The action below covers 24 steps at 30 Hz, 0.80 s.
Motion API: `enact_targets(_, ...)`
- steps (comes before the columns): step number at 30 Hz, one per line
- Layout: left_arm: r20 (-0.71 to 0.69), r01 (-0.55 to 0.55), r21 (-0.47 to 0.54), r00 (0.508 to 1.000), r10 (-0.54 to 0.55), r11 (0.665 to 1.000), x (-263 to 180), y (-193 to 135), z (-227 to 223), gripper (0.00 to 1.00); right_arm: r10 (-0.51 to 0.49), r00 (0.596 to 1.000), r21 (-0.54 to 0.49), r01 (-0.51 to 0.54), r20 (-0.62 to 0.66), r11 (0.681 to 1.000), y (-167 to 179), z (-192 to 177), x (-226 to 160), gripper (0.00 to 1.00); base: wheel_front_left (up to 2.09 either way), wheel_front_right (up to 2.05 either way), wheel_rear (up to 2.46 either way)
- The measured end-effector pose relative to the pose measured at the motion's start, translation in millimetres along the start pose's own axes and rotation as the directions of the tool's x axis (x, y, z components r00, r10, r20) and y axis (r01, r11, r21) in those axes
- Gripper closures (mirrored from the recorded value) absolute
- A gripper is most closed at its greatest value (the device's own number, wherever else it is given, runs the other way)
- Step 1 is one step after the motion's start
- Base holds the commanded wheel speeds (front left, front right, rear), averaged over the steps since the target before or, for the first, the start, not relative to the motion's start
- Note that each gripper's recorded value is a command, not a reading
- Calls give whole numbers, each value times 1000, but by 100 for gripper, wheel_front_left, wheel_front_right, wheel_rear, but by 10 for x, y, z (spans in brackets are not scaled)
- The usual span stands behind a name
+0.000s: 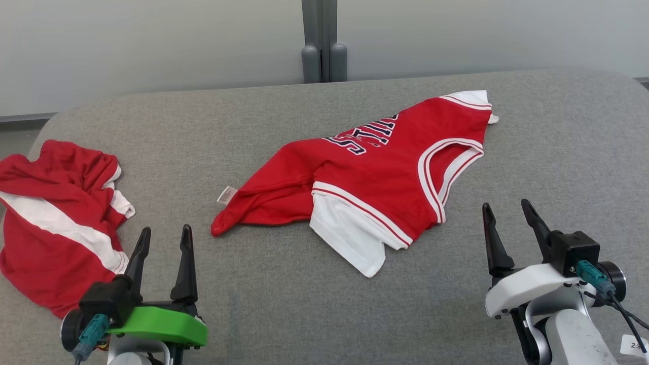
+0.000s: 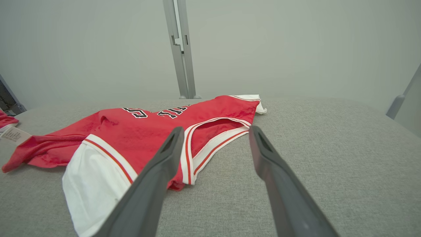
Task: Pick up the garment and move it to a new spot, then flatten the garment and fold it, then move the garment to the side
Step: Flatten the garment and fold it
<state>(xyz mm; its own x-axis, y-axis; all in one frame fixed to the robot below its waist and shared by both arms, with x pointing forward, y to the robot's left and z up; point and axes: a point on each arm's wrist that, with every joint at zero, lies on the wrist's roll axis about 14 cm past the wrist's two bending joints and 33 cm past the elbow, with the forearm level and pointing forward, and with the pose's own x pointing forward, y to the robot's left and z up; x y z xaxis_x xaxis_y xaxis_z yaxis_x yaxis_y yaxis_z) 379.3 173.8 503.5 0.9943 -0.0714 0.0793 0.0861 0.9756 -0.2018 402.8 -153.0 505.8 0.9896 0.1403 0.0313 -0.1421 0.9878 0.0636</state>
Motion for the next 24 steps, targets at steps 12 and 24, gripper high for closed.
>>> enact_targets(12, -30, 5, -15, 1000, -5, 1000, 11, -30, -107, 0, 146, 951, 149, -109, -273, 983, 479, -522, 80, 0, 0, 0, 0)
enact_targets(24, -48, 4, -23, 999, -5, 1000, 89, -12, -170, 0, 239, 852, 233, -143, -465, 962, 771, -1080, 216, 0, 0, 0, 0)
